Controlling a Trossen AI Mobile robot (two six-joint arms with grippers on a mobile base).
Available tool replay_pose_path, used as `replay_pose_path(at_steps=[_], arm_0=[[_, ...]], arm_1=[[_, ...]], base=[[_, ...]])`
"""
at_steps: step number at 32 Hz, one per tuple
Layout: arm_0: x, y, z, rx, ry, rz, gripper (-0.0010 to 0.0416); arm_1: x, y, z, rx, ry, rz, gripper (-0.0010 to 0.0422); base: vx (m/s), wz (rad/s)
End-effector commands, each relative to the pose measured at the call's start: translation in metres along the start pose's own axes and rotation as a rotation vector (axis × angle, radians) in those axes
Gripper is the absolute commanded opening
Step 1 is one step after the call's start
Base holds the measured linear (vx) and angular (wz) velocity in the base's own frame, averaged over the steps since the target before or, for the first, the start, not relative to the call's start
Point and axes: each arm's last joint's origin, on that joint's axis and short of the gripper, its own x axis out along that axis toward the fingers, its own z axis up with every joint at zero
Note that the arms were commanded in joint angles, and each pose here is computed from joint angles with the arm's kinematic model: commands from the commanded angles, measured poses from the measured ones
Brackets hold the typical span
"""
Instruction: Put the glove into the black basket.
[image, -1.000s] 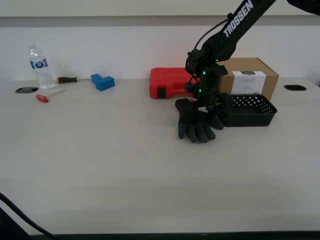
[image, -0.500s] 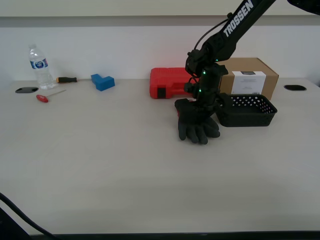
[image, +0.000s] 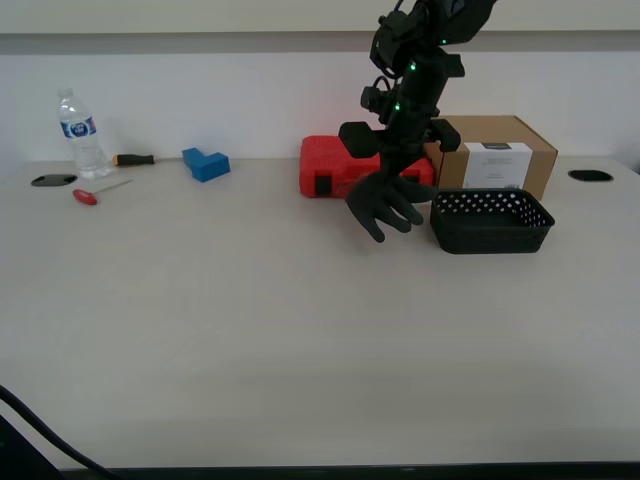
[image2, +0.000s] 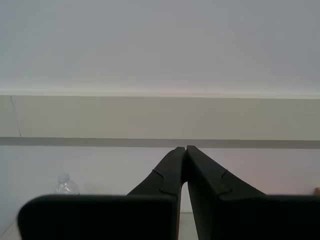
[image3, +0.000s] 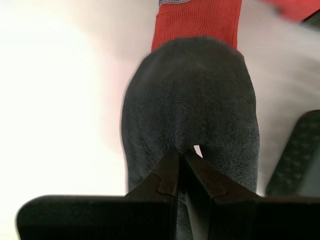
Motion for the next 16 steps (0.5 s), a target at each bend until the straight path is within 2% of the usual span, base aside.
replay_pose_path(at_steps=[1,6,8,16], arm_0=[[-0.021,0.002,0.008,-0.011,-0.052,-0.033,-0.0001],[-0.055,0.000,0.018,-0.025,-0.117,-0.083,-0.0001],[-0.069,-0.009,0.019,-0.006,-0.120,-0.115,-0.0001],[-0.087,-0.041,0.016,0.046,-0.095,-0.150,-0.0001]], arm_1=[[0.000,0.000,0.001,0.000,-0.005,0.001,0.0000],[0.000,0.000,0.000,0.000,0.000,0.001,0.0000],[0.000,0.000,0.000,0.000,0.000,0.001,0.0000],[0.000,0.000,0.000,0.000,0.000,0.001,0.0000]], base=[[0.000,0.000],[0.000,0.000],[0.000,0.000],[0.000,0.000]])
